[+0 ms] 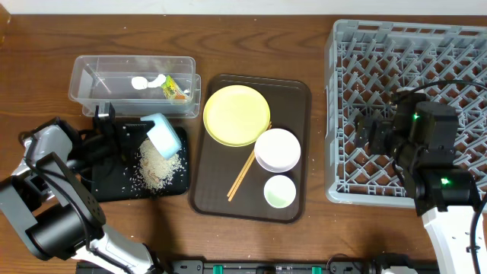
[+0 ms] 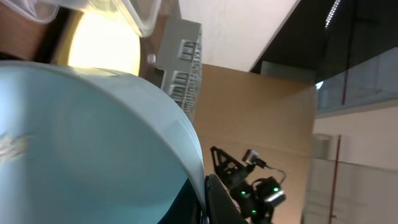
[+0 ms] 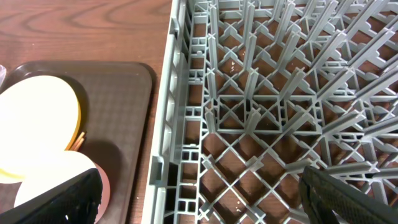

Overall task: Sort waste into correct bins and load items into the dishwasher rack
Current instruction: 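Tilt the blue bowl to pour rice onto the black tray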

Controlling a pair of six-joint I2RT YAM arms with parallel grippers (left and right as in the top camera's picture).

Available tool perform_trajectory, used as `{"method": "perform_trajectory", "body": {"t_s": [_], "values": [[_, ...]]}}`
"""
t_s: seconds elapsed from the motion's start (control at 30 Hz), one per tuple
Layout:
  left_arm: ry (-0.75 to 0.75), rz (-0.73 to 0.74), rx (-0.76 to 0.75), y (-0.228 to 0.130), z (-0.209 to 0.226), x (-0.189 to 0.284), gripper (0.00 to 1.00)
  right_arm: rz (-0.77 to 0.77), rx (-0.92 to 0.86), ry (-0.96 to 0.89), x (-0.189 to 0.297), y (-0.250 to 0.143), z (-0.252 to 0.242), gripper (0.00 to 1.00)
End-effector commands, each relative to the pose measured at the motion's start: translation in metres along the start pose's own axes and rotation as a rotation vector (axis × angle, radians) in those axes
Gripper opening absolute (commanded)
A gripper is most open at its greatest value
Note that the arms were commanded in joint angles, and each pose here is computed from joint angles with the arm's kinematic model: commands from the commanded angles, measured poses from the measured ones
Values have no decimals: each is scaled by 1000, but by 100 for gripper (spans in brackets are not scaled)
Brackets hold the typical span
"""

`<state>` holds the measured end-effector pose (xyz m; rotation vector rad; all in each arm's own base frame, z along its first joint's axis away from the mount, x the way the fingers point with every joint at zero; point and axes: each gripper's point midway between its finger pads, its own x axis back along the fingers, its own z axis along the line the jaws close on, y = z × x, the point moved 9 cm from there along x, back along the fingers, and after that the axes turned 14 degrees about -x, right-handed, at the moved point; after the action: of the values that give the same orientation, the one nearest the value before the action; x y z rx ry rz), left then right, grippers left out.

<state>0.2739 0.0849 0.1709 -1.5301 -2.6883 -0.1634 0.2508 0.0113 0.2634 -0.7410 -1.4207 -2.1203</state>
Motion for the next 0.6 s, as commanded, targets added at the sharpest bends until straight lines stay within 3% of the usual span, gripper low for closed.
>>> {"method": "perform_trajectory", "body": {"t_s": [0.0,0.1,0.33,0.4,0.57], "values": [[-24,-23,-111,1,-2,2,6,-15,15,15,4,5,4,99],[45,18,-169,2,6,2,6,-16,15,15,4,5,4,99],[27,11,-212,0,1,2,6,-16,15,15,4,5,4,99],[34,8,-236,2,3,3,11,-16,15,15,4,5,4,99],[18,3,-149,-1,-2,3,6,-16,15,15,4,5,4,99]]}}
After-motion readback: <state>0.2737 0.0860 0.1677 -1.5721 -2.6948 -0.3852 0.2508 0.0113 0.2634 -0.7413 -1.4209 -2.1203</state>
